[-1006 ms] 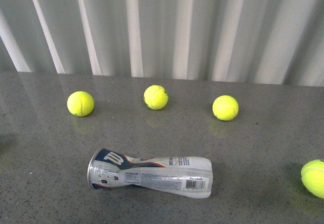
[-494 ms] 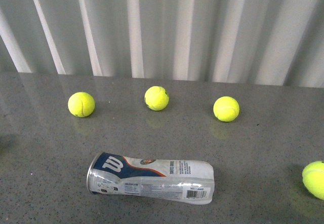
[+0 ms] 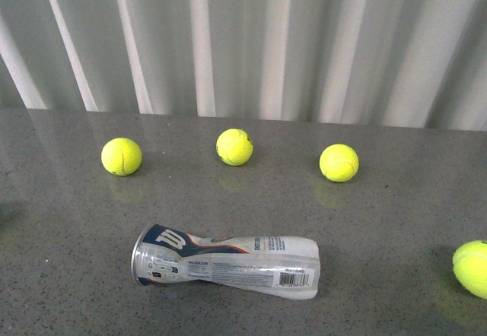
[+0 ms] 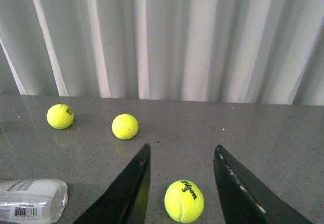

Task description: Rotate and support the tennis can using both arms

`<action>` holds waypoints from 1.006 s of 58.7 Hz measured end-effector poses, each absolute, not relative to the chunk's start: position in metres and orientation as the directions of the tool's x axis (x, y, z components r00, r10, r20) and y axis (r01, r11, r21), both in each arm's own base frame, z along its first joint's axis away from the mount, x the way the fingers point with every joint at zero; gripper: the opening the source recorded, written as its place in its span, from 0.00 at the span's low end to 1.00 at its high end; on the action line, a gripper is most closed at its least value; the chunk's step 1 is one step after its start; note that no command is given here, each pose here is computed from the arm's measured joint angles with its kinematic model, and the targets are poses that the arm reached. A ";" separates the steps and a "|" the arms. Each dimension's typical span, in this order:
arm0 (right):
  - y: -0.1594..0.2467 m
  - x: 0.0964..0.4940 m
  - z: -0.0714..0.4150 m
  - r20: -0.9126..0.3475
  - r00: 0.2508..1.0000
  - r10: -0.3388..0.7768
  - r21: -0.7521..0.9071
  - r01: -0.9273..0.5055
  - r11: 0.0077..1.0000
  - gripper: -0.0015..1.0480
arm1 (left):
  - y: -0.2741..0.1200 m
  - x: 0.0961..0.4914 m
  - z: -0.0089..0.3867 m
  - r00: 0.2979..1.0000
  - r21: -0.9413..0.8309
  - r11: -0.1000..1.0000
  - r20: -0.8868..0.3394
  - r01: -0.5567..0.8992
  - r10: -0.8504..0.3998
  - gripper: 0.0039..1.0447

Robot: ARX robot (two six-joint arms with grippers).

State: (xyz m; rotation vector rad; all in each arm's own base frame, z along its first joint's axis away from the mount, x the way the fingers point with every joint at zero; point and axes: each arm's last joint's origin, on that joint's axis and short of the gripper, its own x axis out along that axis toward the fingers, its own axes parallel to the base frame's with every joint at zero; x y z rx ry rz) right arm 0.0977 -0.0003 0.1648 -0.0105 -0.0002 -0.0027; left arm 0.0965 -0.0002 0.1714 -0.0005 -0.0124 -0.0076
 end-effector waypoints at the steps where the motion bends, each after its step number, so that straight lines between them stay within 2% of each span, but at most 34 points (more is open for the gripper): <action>1: 0.000 0.098 0.165 0.000 1.000 -0.003 -0.010 0.003 1.000 0.40 | 0.000 0.097 0.170 0.999 0.001 1.000 -0.046 0.024 -0.024 0.94; 3: 0.000 0.098 0.165 0.000 1.000 -0.003 -0.010 0.003 1.000 0.45 | -0.001 0.097 0.170 0.982 -0.010 0.998 -0.175 0.068 -0.068 0.94; 5: 0.000 0.098 0.165 0.000 1.000 -0.003 -0.010 0.003 1.000 0.50 | -0.003 0.098 0.172 0.929 -0.026 0.994 -0.354 0.103 -0.105 0.94; 8: 0.000 0.098 0.165 0.001 1.000 0.000 -0.010 0.000 1.000 0.59 | -0.003 0.099 0.175 0.852 -0.047 0.992 -0.509 0.114 -0.122 0.94; 10: 0.000 0.098 0.165 0.001 1.000 0.000 -0.010 0.000 1.000 0.64 | -0.002 0.098 0.177 0.821 -0.057 0.992 -0.557 0.117 -0.129 0.94; 14: 0.000 0.098 0.165 0.001 1.000 -0.001 -0.010 0.001 1.000 0.76 | 0.001 0.098 0.188 0.812 -0.076 0.989 -0.565 0.124 -0.145 0.94; 22: 0.000 0.098 0.165 0.001 1.000 -0.001 -0.009 0.001 1.000 0.95 | 0.006 0.118 0.231 0.887 -0.058 0.989 -0.437 0.135 -0.146 0.94; 27: 0.000 0.098 0.165 0.001 1.000 -0.001 -0.010 0.001 1.000 0.92 | 0.003 0.156 0.247 0.898 -0.051 0.983 -0.401 0.176 -0.181 0.94; 33: 0.000 0.098 0.165 0.001 1.000 -0.001 -0.010 0.001 1.000 0.93 | -0.006 0.204 0.242 0.871 -0.055 0.975 -0.442 0.214 -0.216 0.94; 40: 0.000 0.098 0.165 0.001 1.000 -0.001 -0.010 0.001 1.000 0.93 | -0.027 0.255 0.207 0.776 -0.096 0.948 -0.552 0.304 -0.305 0.94; 47: 0.000 0.098 0.165 0.001 1.000 -0.001 -0.010 0.001 1.000 0.93 | -0.032 0.275 0.174 0.711 -0.154 0.931 -0.608 0.330 -0.353 0.94; 59: 0.000 0.098 0.165 0.001 1.000 -0.001 -0.010 0.001 1.000 0.93 | -0.022 0.287 0.134 0.625 -0.303 0.920 -0.675 0.248 -0.391 0.94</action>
